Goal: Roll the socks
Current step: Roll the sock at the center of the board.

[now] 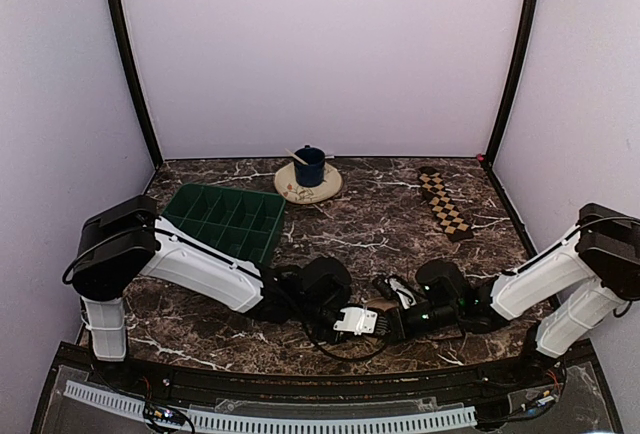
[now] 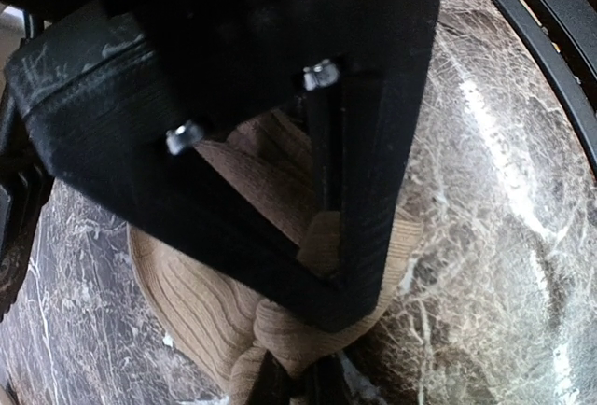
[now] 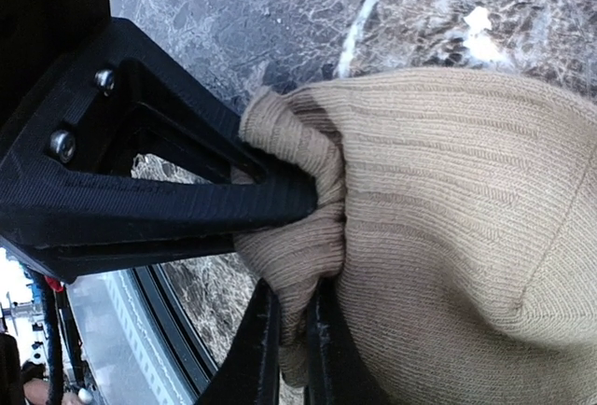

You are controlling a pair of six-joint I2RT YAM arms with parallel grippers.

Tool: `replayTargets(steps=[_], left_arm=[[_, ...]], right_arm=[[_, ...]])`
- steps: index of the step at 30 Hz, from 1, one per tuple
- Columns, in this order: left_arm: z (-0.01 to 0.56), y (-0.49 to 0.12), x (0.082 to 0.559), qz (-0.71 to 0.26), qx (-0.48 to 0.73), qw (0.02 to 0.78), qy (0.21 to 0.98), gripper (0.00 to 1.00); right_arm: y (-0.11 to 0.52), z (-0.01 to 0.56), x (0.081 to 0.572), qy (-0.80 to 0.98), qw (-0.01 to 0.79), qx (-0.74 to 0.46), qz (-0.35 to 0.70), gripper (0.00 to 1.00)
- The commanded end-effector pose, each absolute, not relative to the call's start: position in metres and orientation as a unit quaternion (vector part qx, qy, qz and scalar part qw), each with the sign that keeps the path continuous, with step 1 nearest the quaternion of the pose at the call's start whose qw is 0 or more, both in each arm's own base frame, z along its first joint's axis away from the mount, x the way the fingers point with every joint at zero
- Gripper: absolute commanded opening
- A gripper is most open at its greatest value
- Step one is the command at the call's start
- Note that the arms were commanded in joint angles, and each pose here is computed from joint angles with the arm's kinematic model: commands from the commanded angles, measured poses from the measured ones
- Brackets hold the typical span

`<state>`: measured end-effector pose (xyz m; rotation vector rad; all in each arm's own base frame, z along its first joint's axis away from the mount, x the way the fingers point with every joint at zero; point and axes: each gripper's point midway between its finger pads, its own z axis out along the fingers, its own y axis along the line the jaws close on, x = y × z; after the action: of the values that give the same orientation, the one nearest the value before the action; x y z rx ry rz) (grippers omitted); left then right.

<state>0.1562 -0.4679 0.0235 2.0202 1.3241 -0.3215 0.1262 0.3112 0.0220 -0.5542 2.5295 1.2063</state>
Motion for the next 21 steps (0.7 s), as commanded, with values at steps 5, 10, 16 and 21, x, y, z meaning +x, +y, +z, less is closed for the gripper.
replayTargets(steps=[5, 10, 16, 21], left_arm=[[-0.014, -0.438, 0.144, -0.109, 0.781, 0.265, 0.556, 0.00], [-0.015, -0.419, 0.162, -0.058, 0.741, 0.271, 0.612, 0.00], [-0.016, -0.395, 0.179, -0.012, 0.692, 0.249, 0.677, 0.00], [-0.017, -0.366, 0.184, 0.038, 0.663, 0.218, 0.715, 0.00]], right_arm=[[0.304, 0.025, 0.141, 0.891, 0.169, -0.199, 0.372, 0.33], [0.294, 0.036, 0.156, 0.893, 0.203, -0.191, 0.354, 0.41], [0.283, 0.042, 0.172, 0.899, 0.231, -0.186, 0.323, 0.42], [0.272, 0.042, 0.186, 0.906, 0.257, -0.173, 0.288, 0.42]])
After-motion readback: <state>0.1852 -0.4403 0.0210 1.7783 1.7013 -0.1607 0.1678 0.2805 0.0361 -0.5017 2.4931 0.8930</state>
